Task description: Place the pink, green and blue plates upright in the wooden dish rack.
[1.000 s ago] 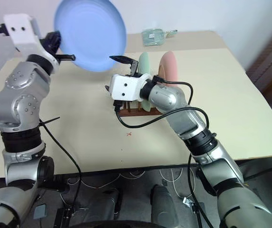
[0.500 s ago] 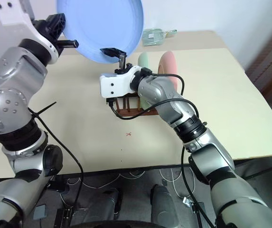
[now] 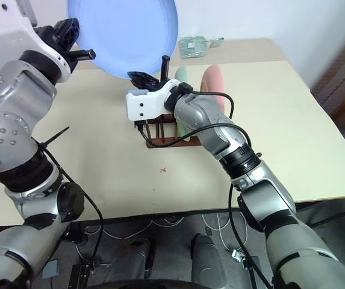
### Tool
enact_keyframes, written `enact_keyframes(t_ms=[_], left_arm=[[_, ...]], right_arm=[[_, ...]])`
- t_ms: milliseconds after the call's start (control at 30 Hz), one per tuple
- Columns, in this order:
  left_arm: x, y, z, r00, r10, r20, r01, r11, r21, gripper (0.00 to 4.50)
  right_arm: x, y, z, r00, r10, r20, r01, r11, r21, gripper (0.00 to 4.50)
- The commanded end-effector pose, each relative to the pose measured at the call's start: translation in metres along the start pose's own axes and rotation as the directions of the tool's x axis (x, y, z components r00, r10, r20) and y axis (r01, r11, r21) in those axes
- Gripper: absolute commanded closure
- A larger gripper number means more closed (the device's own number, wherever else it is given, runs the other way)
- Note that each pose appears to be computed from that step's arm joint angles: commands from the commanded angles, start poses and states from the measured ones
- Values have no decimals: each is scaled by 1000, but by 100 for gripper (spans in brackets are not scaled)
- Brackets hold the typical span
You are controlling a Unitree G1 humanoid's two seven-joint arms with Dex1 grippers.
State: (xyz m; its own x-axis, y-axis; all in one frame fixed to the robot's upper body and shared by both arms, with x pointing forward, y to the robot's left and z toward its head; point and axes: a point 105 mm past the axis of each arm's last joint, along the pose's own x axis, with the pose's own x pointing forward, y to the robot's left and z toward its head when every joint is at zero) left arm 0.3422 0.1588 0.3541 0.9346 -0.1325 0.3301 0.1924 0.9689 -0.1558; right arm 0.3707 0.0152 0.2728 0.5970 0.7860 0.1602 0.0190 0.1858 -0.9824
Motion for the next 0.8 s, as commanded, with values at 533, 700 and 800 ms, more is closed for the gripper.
enact_keyframes(t_ms=[533, 700, 800], left_arm=[[-45, 156, -33, 947, 311, 77, -317, 873, 371, 164], [-71, 131, -100, 988, 60, -143, 0, 923, 384, 164], [-88, 113, -130, 967, -44, -251, 135, 923, 361, 164]], right_arm=[[-17, -55, 51, 944, -274, 182, 48, 663, 747, 450], [-34, -61, 60, 927, -305, 220, -144, 252, 957, 450], [-44, -53, 68, 927, -279, 252, -232, 103, 967, 450]])
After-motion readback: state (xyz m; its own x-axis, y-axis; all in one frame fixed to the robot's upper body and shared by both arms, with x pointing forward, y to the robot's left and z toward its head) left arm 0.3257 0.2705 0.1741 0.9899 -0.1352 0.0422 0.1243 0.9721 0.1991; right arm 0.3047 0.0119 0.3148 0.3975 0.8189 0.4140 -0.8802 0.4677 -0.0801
